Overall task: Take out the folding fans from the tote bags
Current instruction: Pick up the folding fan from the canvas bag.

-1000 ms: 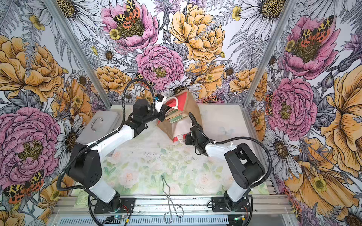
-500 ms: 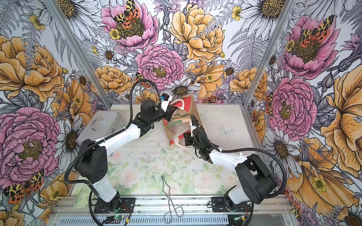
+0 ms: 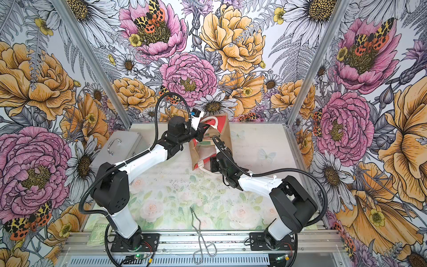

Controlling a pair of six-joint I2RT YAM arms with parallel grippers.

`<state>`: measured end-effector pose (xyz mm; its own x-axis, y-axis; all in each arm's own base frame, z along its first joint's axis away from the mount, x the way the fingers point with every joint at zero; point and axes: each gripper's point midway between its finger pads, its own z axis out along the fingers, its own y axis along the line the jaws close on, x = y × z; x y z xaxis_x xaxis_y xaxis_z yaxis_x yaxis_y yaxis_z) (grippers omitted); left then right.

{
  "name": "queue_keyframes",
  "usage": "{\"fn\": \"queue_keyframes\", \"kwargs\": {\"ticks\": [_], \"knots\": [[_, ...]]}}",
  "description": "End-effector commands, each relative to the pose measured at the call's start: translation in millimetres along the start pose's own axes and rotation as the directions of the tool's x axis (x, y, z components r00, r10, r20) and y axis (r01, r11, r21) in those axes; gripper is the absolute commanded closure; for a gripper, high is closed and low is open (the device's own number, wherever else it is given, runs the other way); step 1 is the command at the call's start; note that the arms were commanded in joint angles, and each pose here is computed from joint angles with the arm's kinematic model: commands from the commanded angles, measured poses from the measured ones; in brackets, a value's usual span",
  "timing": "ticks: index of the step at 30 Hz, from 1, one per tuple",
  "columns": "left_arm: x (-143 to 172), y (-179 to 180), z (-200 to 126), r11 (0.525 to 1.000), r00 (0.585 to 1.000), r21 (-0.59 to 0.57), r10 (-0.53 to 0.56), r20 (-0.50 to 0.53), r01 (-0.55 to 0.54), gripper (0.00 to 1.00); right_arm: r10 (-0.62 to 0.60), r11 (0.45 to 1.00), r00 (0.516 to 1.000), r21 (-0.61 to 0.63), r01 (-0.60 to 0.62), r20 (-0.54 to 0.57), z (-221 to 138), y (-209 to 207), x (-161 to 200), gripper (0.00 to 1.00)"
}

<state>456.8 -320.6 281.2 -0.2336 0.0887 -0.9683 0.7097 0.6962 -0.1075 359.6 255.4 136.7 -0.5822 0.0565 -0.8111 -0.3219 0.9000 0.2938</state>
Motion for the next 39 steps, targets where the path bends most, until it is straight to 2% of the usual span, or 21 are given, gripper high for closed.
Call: {"fn": "queue_keyframes", "kwargs": {"ticks": [1, 5, 9, 12, 16, 21, 24, 30, 39], "knots": [[-27.1, 8.9, -4.0, 1.0, 0.998, -0.025, -0.003, 0.067, 0.005, 1.0, -0.019, 1.0, 1.0, -0.006, 0.019, -0.022, -25.5, -0.5, -0.7, 0.61], [-29.1, 15.0, -5.5, 0.999, 0.997, -0.041, 0.001, 0.071, 0.002, 1.0, -0.073, 0.995, 0.994, -0.067, 0.068, -0.081, -49.2, 7.4, 7.0, 0.58], [-28.8, 12.5, -4.0, 1.0, 0.998, -0.024, -0.01, 0.065, 0.011, 1.0, -0.07, 0.989, 0.996, -0.125, 0.076, 0.056, -61.1, 15.7, -11.3, 0.58], [-29.6, 6.9, -3.4, 0.999, 0.997, 0.007, -0.046, 0.06, 0.046, 1.0, -0.069, 0.991, 0.989, -0.107, 0.083, 0.132, -53.0, 18.1, -28.3, 0.6], [-30.4, 3.2, -2.7, 0.997, 0.996, 0.027, -0.077, 0.044, 0.076, 1.0, -0.146, 0.987, 0.978, -0.052, 0.155, 0.146, -27.4, 28.0, -40.0, 0.6], [-26.7, 2.6, 1.0, 0.995, 0.996, 0.032, -0.094, -0.005, 0.094, 1.0, -0.253, 0.967, 0.96, 0.069, 0.247, 0.116, 7.9, 39.2, -44.2, 0.61], [-27.2, 2.5, 1.0, 0.993, 0.994, 0.033, -0.109, -0.014, 0.109, 1.0, -0.265, 0.959, 0.96, 0.121, 0.254, 0.085, 28.9, 34.2, -36.0, 0.62], [-43.9, 2.5, -12.2, 0.987, 0.989, 0.061, -0.147, 0.001, 0.147, 1.0, -0.259, 0.939, 0.966, 0.23, 0.254, -0.009, 59.2, 4.3, 0.7, 0.63], [-51.7, -2.2, -30.7, 0.98, 0.985, 0.104, -0.172, 0.006, 0.17, 1.0, -0.19, 0.939, 0.961, 0.248, 0.238, -0.203, 79.0, -23.9, 55.1, 0.63]]}}
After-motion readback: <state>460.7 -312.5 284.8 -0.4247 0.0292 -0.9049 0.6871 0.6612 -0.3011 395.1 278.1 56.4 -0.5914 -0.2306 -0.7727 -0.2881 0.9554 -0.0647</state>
